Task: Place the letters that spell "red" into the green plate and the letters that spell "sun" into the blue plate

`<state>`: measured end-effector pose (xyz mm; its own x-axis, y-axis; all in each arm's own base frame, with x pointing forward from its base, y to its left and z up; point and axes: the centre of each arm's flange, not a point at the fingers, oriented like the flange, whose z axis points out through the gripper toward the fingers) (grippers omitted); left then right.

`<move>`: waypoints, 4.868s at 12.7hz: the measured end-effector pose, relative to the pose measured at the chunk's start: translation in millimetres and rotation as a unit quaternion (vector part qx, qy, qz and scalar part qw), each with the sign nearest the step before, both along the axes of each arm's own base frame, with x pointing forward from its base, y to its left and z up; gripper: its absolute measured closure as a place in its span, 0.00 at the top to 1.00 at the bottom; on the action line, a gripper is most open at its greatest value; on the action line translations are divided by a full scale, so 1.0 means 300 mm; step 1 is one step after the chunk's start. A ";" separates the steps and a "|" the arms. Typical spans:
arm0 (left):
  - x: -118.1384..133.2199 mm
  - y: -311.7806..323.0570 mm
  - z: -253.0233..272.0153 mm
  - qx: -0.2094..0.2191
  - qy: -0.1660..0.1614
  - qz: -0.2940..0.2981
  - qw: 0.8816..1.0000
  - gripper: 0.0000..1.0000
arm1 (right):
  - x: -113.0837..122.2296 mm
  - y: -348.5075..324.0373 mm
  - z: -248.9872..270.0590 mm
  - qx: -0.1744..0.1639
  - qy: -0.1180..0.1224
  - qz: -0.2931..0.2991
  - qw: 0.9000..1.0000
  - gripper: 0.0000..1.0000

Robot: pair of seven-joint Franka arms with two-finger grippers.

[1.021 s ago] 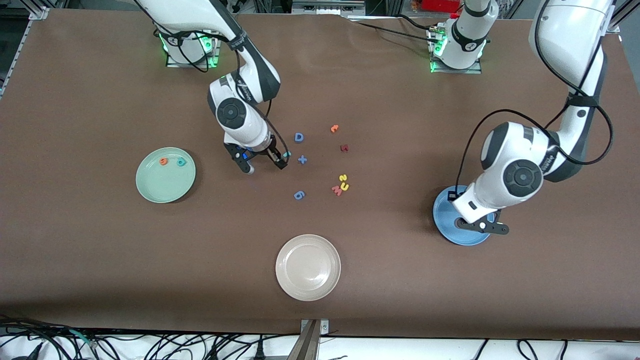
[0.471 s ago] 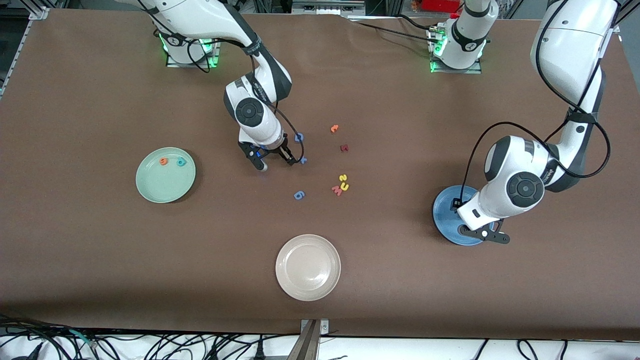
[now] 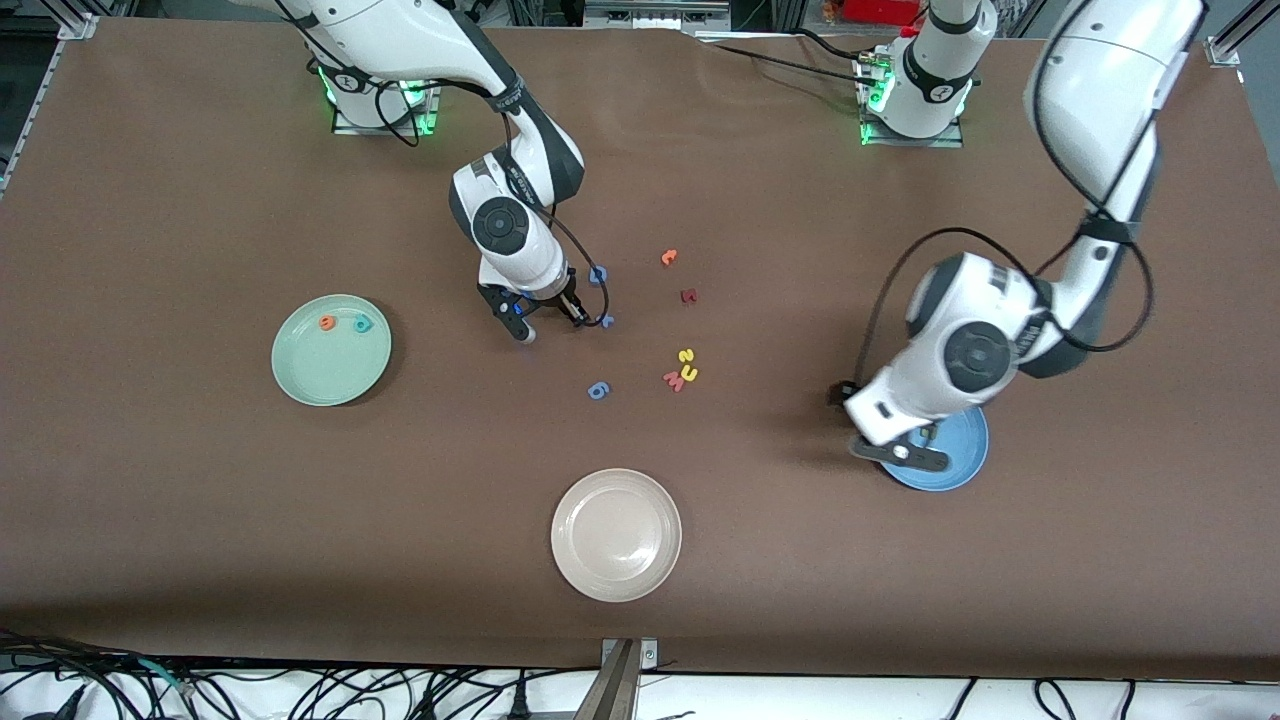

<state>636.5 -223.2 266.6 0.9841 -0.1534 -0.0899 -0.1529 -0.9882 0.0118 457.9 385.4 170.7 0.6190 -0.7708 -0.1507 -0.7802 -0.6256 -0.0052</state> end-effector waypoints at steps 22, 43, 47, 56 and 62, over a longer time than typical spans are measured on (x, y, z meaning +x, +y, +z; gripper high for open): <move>-0.340 -0.689 -0.292 -0.023 0.005 0.070 0.997 0.94 | 0.293 -1.013 0.377 -0.033 0.113 0.110 0.987 0.19; -0.024 -0.242 -0.022 0.004 0.040 0.061 0.997 0.27 | 0.336 -1.448 0.121 -0.048 0.082 0.185 0.978 0.70; 0.083 0.107 0.001 0.003 0.060 0.022 0.998 0.27 | 0.407 -1.431 0.260 -0.027 0.086 0.187 0.978 0.99; 0.174 0.474 -0.046 0.003 0.035 0.013 0.999 0.54 | 0.531 -1.327 1.121 0.032 0.121 0.232 0.965 1.00; 0.169 0.420 -0.037 0.017 0.038 0.252 0.967 1.00 | 0.552 -1.252 1.262 0.023 0.082 0.287 0.954 1.00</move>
<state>687.3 -97.3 255.4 0.9238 0.3473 -0.1610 0.3472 -0.9373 -0.0297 623.6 9.9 549.1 0.9020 -0.3029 -0.3077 -0.3027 -0.9518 0.0496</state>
